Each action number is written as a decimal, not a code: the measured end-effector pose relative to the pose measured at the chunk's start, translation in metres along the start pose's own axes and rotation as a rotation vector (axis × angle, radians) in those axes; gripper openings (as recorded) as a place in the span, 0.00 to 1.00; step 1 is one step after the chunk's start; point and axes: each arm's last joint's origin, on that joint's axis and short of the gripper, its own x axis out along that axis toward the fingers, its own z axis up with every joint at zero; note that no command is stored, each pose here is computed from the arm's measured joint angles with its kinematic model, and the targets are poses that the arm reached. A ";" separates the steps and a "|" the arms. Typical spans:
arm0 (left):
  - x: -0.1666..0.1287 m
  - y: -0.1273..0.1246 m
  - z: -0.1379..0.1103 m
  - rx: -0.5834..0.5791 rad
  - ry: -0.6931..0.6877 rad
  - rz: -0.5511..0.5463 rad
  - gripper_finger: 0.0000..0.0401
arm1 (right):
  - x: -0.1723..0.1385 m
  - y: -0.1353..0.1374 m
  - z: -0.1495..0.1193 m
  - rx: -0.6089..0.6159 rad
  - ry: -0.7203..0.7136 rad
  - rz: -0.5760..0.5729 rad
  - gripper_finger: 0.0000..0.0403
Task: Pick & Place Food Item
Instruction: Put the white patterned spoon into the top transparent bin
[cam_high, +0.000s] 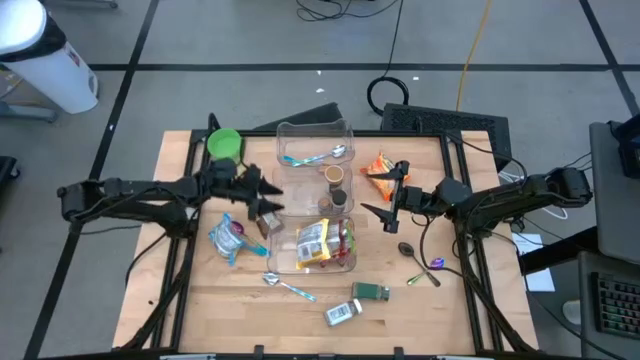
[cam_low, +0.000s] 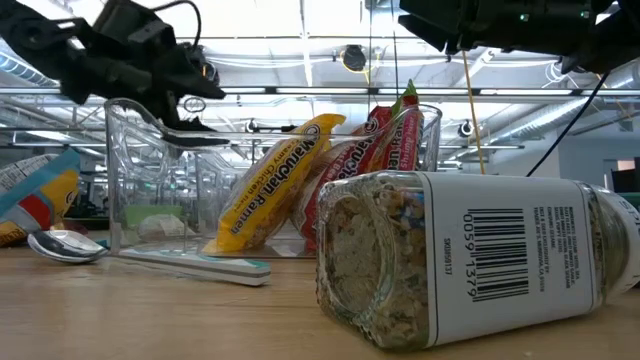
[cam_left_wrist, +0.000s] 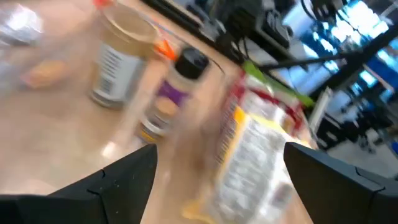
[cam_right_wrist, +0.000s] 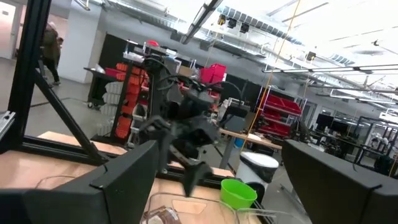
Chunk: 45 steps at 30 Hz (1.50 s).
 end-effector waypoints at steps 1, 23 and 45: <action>0.001 -0.005 -0.003 0.000 0.016 -0.006 0.89 | 0.000 0.000 0.000 0.000 0.002 0.001 0.83; -0.046 -0.143 -0.012 -0.108 0.303 0.255 0.89 | 0.000 0.001 -0.003 0.005 0.027 0.009 0.83; -0.010 -0.183 -0.132 -0.528 0.416 0.601 0.89 | 0.000 0.001 -0.002 0.046 0.020 0.006 0.83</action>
